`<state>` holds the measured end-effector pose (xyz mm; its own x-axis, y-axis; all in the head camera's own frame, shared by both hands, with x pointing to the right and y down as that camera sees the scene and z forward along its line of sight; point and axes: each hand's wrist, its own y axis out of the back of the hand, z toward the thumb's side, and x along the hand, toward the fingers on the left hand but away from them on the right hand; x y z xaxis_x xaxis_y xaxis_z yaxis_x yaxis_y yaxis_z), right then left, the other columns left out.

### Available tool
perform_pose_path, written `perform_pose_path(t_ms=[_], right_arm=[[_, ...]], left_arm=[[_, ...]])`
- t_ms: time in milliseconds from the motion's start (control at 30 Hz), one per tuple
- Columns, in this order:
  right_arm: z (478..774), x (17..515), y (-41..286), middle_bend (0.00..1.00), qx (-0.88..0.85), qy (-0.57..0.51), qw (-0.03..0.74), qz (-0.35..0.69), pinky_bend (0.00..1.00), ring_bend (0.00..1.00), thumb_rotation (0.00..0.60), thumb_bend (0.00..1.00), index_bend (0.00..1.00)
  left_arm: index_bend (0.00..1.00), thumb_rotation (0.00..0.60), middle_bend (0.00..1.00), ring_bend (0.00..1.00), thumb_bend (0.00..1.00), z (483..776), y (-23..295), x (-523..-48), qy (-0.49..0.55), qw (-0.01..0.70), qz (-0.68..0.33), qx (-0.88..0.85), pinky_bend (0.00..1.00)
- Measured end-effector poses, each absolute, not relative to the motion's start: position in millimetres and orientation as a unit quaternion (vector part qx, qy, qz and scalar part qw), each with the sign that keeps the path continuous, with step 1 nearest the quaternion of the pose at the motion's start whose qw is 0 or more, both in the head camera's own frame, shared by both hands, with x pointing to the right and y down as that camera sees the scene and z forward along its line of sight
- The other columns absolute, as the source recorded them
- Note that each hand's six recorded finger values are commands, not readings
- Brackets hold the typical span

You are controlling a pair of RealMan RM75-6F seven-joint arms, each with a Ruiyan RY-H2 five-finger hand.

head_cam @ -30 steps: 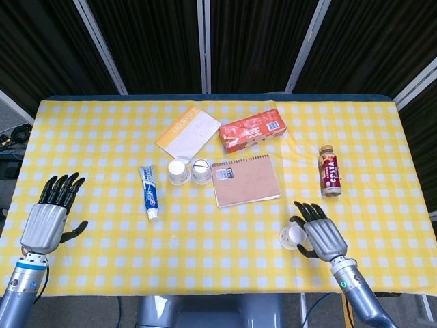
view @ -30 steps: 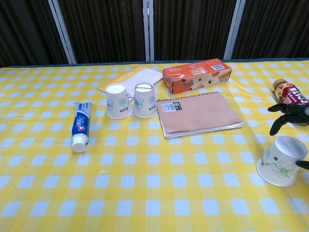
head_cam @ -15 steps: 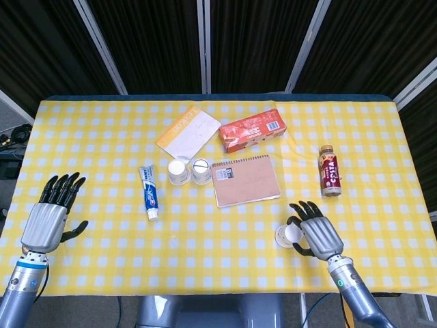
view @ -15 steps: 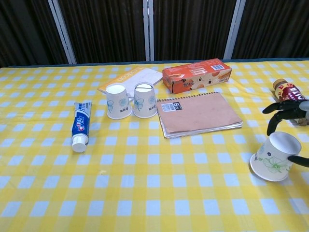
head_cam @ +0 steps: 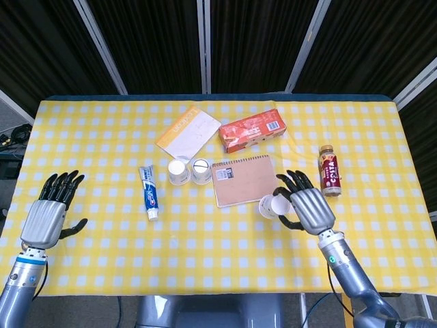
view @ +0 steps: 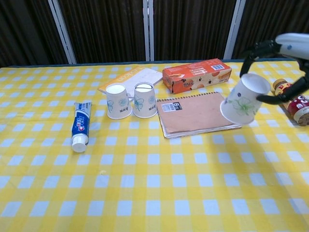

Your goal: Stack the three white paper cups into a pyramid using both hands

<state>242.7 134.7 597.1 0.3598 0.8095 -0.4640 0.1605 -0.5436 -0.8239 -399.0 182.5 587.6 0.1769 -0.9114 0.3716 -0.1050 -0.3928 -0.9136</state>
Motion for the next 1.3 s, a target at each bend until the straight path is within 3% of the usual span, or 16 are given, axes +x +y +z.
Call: perform_pose_path(t_ms=[500, 867, 1300], right_arm=[[589, 124, 59, 0.15, -0.789, -0.328, 0.344, 0.39, 0.08, 0.0, 0.6, 0.25, 0.51], [608, 64, 19, 0.16, -0.784, -0.34, 0.354, 0.38, 0.08, 0.0, 0.6, 0.24, 0.52], [631, 34, 16, 0.17, -0.791, -0.333, 0.342, 0.383, 0.08, 0.0, 0.6, 0.25, 0.52]], left_arm=[[0.0, 0.6, 0.0, 0.0, 0.23, 600, 168, -414, 0.39, 0.358, -0.53, -0.662, 0.0], [0.0, 0.6, 0.0, 0.0, 0.23, 608, 164, -420, 0.385, 0.333, -0.536, -0.674, 0.0], [0.0, 0.6, 0.0, 0.0, 0.23, 610, 160, -424, 0.385, 0.324, -0.538, -0.676, 0.0]])
